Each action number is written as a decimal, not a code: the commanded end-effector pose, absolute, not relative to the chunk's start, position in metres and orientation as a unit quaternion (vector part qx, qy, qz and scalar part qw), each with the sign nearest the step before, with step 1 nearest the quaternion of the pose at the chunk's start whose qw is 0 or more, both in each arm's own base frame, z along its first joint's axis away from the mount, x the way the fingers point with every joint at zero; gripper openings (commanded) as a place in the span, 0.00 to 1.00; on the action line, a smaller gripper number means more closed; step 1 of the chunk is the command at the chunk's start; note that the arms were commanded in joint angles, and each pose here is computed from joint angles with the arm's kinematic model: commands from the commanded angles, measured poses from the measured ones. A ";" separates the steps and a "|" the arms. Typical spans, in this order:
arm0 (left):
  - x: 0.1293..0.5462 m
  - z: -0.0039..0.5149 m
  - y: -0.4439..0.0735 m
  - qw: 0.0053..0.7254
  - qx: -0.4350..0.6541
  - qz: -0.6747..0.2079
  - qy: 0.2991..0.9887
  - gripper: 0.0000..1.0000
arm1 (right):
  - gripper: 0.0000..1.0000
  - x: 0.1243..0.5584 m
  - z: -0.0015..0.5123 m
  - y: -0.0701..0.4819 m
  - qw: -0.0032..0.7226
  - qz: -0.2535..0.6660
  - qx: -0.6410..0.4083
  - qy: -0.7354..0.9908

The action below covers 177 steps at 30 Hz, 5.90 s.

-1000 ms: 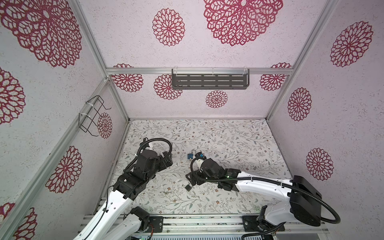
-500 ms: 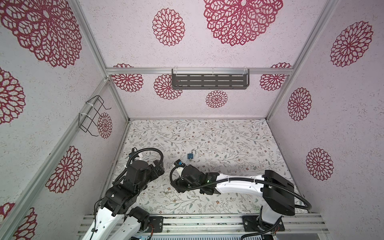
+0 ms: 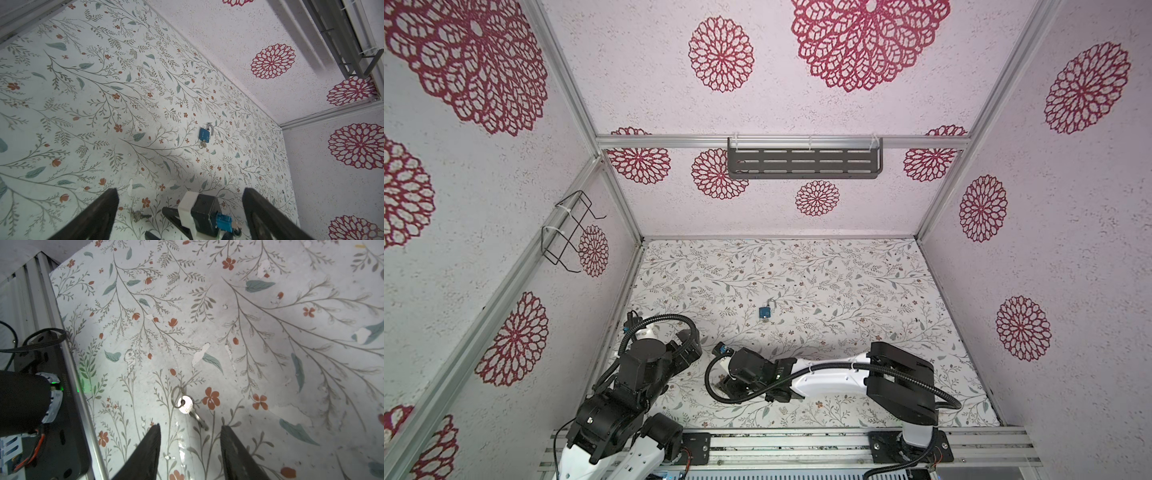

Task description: Unlock with the key

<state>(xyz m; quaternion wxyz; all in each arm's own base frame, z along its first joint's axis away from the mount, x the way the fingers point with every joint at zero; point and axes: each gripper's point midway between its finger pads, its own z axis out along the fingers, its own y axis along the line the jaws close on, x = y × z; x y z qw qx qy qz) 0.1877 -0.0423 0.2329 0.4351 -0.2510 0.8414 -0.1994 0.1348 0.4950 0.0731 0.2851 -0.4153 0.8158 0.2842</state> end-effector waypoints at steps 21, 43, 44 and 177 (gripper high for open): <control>0.165 0.216 -0.021 0.440 -0.295 -0.195 0.825 0.98 | 0.33 0.133 0.059 0.530 0.295 0.251 -0.461 0.798; 0.175 0.217 -0.029 0.439 -0.294 -0.209 0.823 0.97 | 0.09 0.139 0.078 0.526 0.306 0.272 -0.452 0.792; 0.175 0.218 -0.030 0.440 -0.293 -0.212 0.822 0.97 | 0.08 0.141 0.083 0.525 0.310 0.276 -0.447 0.792; 0.247 0.296 -0.194 0.340 -0.335 -0.610 0.632 0.09 | 0.00 0.197 0.352 0.392 0.533 0.459 -0.307 0.641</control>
